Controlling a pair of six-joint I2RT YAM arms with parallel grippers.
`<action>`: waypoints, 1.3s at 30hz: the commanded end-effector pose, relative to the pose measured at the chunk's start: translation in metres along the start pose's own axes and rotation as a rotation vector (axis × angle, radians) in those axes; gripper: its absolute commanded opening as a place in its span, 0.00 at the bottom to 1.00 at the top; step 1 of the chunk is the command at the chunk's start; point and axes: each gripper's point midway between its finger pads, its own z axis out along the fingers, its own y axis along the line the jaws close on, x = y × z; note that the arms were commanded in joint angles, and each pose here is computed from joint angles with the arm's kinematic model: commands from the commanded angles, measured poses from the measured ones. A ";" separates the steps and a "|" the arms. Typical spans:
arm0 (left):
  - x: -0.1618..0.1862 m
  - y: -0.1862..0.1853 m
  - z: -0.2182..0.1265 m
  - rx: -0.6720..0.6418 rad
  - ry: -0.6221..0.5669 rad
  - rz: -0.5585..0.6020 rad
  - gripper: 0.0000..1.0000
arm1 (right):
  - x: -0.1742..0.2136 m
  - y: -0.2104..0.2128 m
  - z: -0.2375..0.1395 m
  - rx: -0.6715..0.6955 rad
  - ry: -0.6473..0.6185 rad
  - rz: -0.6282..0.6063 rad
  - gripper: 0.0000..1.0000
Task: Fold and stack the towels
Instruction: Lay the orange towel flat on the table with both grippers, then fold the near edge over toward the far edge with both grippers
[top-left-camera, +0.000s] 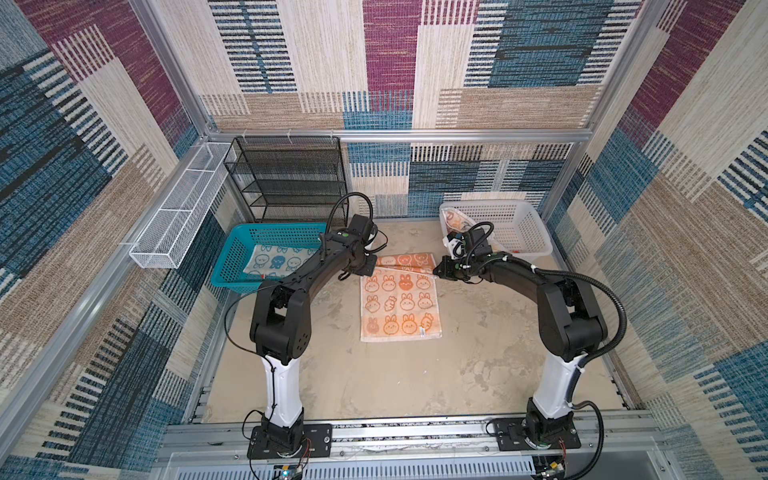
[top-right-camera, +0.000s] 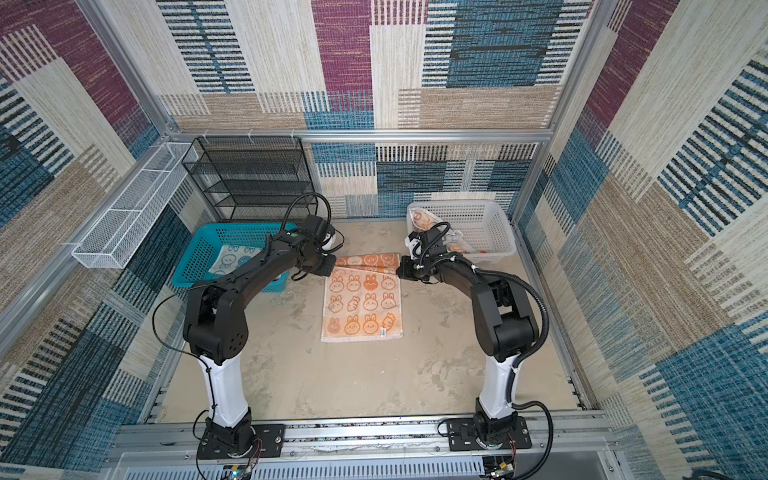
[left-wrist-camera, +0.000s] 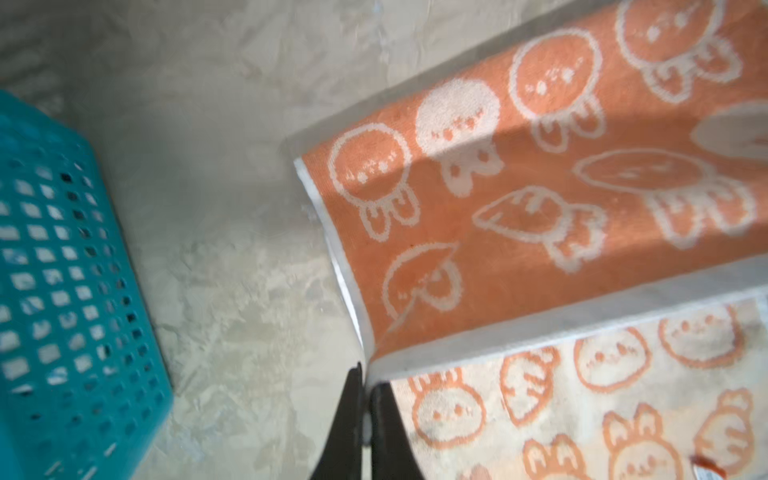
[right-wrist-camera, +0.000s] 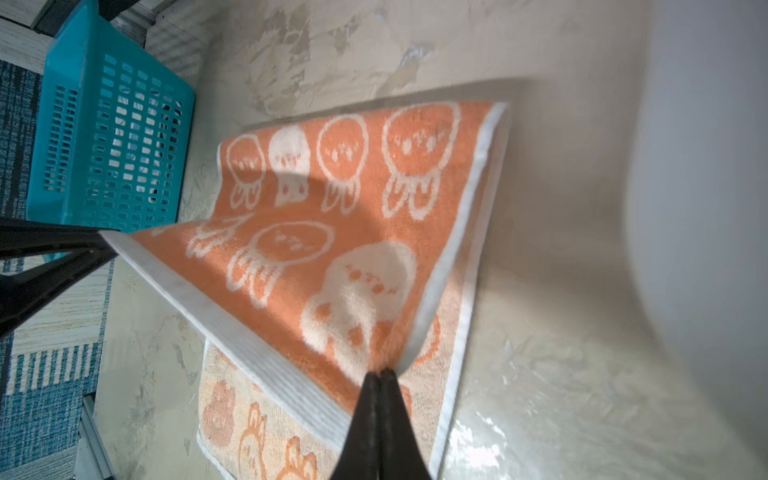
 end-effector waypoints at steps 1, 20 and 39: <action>0.015 0.002 -0.005 -0.025 0.007 -0.042 0.00 | 0.011 0.003 -0.008 0.010 -0.027 -0.011 0.00; 0.095 -0.011 0.037 -0.171 0.217 0.018 0.00 | 0.098 -0.002 0.019 -0.036 0.100 0.056 0.00; 0.012 0.013 -0.021 -0.215 0.063 0.011 0.00 | 0.024 0.023 -0.018 -0.011 -0.022 -0.013 0.00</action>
